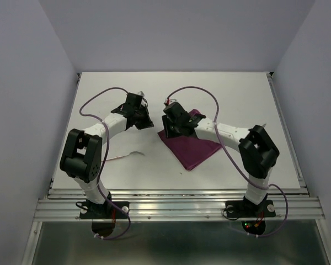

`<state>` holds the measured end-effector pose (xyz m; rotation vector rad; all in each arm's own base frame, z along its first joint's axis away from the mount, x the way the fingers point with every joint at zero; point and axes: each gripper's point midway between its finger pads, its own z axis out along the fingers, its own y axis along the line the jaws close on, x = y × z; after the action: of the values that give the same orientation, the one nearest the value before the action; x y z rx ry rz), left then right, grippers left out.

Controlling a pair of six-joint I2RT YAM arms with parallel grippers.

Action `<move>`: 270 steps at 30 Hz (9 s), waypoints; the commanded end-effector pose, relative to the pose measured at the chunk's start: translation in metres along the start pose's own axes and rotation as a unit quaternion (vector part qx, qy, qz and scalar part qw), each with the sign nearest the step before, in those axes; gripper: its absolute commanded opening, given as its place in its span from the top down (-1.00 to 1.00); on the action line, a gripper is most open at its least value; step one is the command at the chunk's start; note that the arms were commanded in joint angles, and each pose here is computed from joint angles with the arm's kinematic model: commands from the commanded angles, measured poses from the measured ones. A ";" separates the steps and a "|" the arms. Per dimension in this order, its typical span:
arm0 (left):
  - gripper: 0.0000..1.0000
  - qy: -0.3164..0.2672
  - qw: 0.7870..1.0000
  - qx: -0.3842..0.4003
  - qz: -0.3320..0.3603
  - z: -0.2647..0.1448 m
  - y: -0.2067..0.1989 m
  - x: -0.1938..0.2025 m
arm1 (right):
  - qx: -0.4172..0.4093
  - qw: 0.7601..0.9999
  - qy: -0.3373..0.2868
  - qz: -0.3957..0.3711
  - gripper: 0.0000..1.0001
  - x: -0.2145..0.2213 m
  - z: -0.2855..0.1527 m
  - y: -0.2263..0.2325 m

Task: Fold the napkin into a case and place the utensils inside
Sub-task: Smooth out the lower triangle-folded napkin at the center of the board, then pick up the lower triangle-folded napkin from the center of the board, then fold the lower triangle-folded napkin at the center of the board.

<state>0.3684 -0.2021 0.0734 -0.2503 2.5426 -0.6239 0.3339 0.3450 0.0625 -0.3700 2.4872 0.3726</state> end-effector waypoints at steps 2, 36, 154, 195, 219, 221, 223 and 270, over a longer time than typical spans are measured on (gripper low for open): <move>1.00 -0.015 0.999 0.035 0.038 -0.020 -0.030 -0.004 | 0.025 0.997 -0.065 0.022 0.24 -0.019 -0.058 -0.016; 1.00 0.032 0.996 0.054 0.070 0.046 -0.044 0.006 | -0.045 0.998 0.040 0.015 0.72 0.059 -0.058 -0.012; 1.00 0.134 0.976 0.136 0.108 0.135 -0.145 0.047 | 0.108 0.966 -0.052 0.230 0.98 -0.072 0.010 -0.188; 0.64 0.082 0.977 0.182 0.076 0.050 -0.166 0.037 | 0.238 0.934 0.008 0.266 0.99 -0.019 0.062 -0.210; 0.28 0.107 0.965 0.238 -0.013 0.078 -0.203 0.077 | 0.233 0.933 0.005 0.274 0.99 -0.022 0.059 -0.203; 0.59 0.110 0.967 0.229 -0.014 0.082 -0.200 0.079 | 0.224 0.936 0.005 0.272 0.99 -0.024 0.057 -0.200; 0.81 0.116 0.968 0.223 -0.013 0.084 -0.196 0.082 | 0.220 0.938 0.007 0.269 0.99 -0.023 0.056 -0.199; 1.00 0.109 0.989 0.101 0.000 0.092 -0.080 0.052 | 0.176 0.953 -0.038 0.245 0.99 -0.059 0.008 -0.180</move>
<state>0.3864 -0.3317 0.0266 -0.1313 2.6116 -1.0203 0.4506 0.1875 0.0321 0.4062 2.5122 0.0933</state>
